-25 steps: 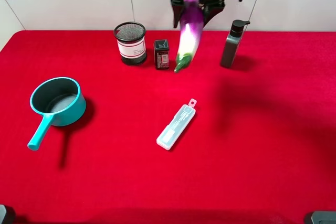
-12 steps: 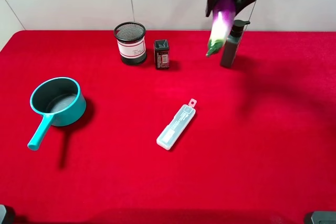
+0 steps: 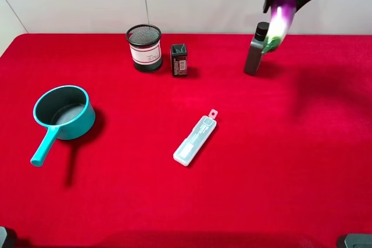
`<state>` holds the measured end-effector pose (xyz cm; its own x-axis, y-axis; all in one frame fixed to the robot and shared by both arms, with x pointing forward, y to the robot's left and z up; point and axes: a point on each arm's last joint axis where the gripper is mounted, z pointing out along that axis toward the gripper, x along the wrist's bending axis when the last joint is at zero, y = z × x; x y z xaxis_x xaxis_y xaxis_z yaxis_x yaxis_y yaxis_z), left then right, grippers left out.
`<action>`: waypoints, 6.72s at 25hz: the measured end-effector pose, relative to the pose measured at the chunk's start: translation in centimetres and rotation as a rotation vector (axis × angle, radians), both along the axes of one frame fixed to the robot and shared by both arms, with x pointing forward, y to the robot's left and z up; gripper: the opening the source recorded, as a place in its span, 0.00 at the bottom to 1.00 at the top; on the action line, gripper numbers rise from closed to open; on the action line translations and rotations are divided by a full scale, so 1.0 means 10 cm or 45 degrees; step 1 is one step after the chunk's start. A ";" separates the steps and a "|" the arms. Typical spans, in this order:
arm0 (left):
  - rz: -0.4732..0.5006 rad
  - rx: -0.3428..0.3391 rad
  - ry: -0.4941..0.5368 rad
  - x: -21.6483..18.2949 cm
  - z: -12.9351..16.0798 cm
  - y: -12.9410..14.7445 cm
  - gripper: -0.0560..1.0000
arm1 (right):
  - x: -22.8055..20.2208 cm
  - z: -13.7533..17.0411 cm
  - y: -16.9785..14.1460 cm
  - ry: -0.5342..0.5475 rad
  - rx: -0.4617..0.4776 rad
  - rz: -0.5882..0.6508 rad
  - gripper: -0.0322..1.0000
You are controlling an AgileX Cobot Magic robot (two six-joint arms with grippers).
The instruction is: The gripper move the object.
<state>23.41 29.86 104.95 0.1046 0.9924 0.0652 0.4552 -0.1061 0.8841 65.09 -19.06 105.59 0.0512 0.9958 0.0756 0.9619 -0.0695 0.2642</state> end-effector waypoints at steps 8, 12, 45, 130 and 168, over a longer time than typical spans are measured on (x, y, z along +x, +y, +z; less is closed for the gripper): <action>0.000 0.000 0.000 0.00 0.00 0.00 0.98 | 0.10 -0.05 -0.38 0.008 -0.044 -0.061 0.40; 0.000 0.000 0.000 0.00 0.00 0.00 0.98 | 0.17 -0.18 -0.52 0.045 -0.063 -0.076 0.40; 0.000 0.000 0.000 0.00 0.00 0.00 0.98 | 0.44 -1.19 -0.76 0.182 0.036 0.024 0.40; 0.000 0.000 0.000 0.00 0.00 0.00 0.98 | 0.18 -0.75 -0.97 0.233 0.075 0.215 0.70; 0.000 0.000 0.000 0.00 0.00 0.00 0.98 | -1.84 1.13 -0.78 -0.362 -0.036 0.289 0.70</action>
<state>23.41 29.86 104.95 0.1046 0.9924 0.0652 0.4552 -0.1061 0.8841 46.72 -26.86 116.93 -0.1905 0.9813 0.0277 0.8398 0.1483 0.5222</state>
